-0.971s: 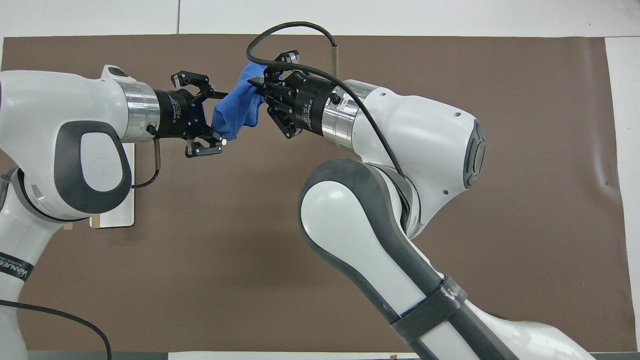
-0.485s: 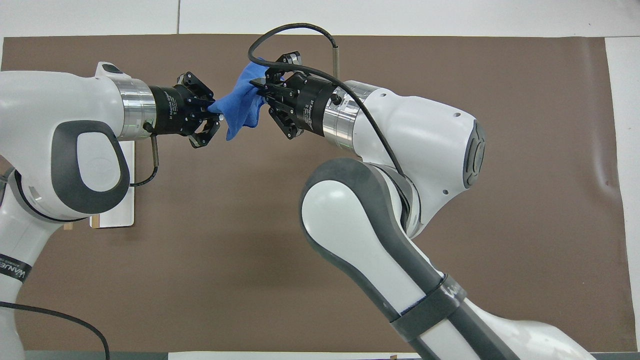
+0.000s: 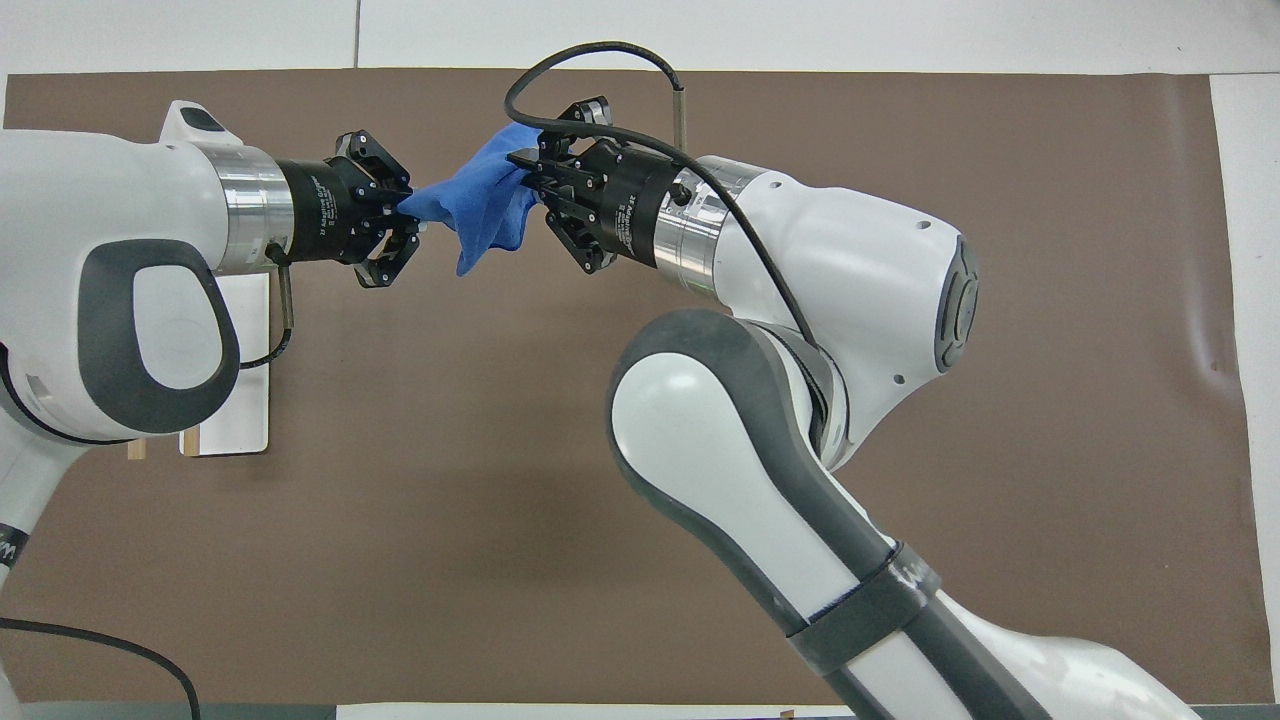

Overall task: Right arm passes towel to left arm to hang
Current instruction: 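Open the right gripper and withdraw it while the left gripper pulls the towel, then drape the towel over the wooden rack bar with the left gripper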

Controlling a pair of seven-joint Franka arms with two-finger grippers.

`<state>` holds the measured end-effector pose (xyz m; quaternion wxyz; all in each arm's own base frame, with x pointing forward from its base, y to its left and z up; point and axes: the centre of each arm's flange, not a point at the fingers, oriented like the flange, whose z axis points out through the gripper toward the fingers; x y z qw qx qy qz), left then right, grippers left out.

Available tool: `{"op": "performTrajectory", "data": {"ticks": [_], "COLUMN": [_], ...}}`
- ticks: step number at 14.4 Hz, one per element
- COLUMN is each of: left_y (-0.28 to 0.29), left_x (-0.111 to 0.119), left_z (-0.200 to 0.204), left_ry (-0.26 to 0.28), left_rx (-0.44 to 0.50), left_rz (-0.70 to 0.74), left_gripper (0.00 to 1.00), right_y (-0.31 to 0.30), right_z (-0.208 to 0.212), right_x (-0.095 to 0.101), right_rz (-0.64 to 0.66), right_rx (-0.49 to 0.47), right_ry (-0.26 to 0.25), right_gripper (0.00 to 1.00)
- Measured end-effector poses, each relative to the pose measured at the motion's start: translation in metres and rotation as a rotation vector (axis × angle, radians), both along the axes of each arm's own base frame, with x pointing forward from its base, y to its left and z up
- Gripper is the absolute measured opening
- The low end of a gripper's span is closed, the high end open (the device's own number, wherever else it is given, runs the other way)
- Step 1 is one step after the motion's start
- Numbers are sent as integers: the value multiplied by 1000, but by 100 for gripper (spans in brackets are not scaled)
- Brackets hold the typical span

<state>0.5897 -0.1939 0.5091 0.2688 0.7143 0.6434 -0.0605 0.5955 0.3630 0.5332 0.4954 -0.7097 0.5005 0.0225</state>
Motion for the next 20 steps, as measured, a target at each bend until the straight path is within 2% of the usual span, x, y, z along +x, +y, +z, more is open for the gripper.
{"op": "performTrajectory", "data": {"ticks": [3, 5, 7, 8, 11, 13, 14, 17, 20], "left_y": [4, 14, 34, 46, 77, 98, 108, 144, 188], "left_x": [-1, 0, 3, 5, 4, -2, -7, -24, -26], "left_z": [1, 2, 6, 8, 16, 19, 20, 17, 19], "left_ry": [-39, -56, -70, -78, -87, -87, -86, -71, -83], "left_rx": [129, 215, 287, 324, 406, 446, 464, 498, 511], "left_rz": [-58, -83, -87, -91, -132, -168, -176, -168, -119], "left_gripper": [2, 2, 2, 2, 2, 2, 2, 2, 2], "right_y": [-21, -48, -84, -106, -174, -212, -230, -292, -330], "right_z": [-3, -19, -39, -50, -78, -93, -98, -100, -88], "right_x": [11, 22, 33, 38, 42, 39, 38, 32, 22], "right_rz": [7, 52, 85, 100, 160, 243, 310, 570, 774], "right_rx": [-74, -184, -285, -337, -479, -577, -630, -827, -979], "right_ry": [-109, -202, -262, -285, -335, -331, -312, -218, -127], "right_gripper": [53, 73, 95, 100, 100, 100, 100, 100, 100]}}
